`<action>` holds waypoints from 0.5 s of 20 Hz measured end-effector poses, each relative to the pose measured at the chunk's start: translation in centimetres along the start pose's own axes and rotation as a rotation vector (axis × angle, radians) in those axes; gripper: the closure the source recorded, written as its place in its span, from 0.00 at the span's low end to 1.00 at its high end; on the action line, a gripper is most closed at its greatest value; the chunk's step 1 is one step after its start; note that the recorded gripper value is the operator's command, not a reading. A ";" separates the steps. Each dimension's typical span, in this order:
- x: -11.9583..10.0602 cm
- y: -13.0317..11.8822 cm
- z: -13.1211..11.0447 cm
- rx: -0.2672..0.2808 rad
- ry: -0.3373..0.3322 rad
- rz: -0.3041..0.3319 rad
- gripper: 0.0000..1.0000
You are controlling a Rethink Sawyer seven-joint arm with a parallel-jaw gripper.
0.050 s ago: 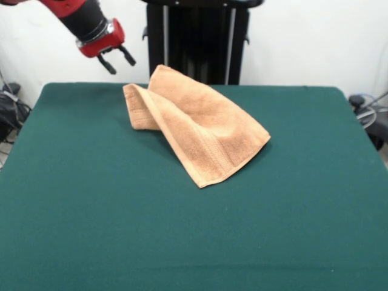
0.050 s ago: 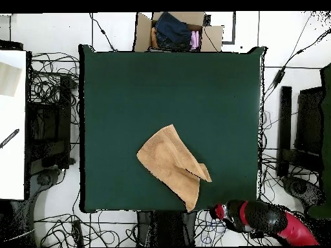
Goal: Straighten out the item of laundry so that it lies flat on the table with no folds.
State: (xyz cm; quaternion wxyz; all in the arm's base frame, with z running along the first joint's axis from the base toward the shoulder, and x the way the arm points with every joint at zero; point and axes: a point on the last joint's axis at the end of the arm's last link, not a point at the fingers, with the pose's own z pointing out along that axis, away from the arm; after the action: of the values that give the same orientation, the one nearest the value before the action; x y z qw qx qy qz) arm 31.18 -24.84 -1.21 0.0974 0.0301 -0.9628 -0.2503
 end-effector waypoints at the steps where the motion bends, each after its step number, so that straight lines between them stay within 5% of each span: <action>1: 0.1 -0.1 0.1 -0.004 -0.009 0.005 0.00; 10: 1.0 -0.3 1.0 -0.035 -0.102 0.040 0.00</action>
State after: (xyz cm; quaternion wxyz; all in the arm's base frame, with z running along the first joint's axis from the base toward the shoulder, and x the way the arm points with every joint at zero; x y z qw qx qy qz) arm 29.98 -24.75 -2.01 0.0536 -0.0037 -0.9624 -0.2663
